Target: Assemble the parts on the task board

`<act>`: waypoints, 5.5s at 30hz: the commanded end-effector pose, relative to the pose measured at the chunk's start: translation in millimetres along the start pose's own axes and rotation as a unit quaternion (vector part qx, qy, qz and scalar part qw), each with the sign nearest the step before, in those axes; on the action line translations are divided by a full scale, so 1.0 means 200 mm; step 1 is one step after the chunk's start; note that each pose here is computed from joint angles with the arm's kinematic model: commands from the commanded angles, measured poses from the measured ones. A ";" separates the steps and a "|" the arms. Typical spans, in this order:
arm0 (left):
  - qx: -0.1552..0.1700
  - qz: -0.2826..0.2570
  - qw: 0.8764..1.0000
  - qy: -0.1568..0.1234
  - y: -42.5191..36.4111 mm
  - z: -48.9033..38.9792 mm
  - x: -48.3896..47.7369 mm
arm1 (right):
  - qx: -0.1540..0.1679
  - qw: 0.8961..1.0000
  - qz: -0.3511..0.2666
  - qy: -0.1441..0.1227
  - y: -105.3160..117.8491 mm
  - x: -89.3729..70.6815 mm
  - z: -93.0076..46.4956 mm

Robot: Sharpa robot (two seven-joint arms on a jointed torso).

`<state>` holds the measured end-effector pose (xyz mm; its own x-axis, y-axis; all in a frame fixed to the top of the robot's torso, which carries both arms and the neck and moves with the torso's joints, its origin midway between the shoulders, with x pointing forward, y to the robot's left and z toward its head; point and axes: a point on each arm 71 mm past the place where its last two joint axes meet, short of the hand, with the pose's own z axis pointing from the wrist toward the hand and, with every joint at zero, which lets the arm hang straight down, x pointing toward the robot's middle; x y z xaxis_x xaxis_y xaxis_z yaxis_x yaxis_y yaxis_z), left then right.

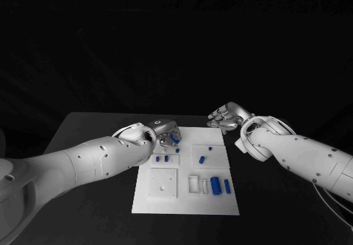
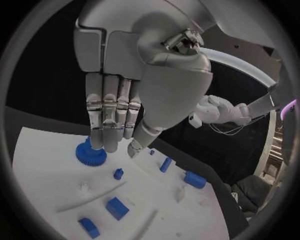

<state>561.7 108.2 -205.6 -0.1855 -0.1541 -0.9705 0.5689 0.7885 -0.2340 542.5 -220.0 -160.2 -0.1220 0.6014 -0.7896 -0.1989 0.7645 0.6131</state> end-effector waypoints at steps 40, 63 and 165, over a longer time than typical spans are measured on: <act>0.007 0.018 1.000 0.022 0.068 0.037 0.158 | -0.021 1.000 0.011 -0.004 0.06 0.01 0.00; -0.007 0.007 0.999 0.040 0.060 0.058 0.194 | -0.023 1.000 0.011 -0.002 0.08 0.01 0.01; -0.067 -0.052 0.996 0.015 0.329 -0.184 -0.072 | -0.018 1.000 0.009 -0.001 0.05 -0.03 -0.01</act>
<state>572.5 184.6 -202.6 -0.2528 -0.2502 -0.9346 0.4288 0.8370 -0.3400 540.1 -217.6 -149.8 -0.1128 0.6192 -0.7771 -0.2221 0.7465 0.6272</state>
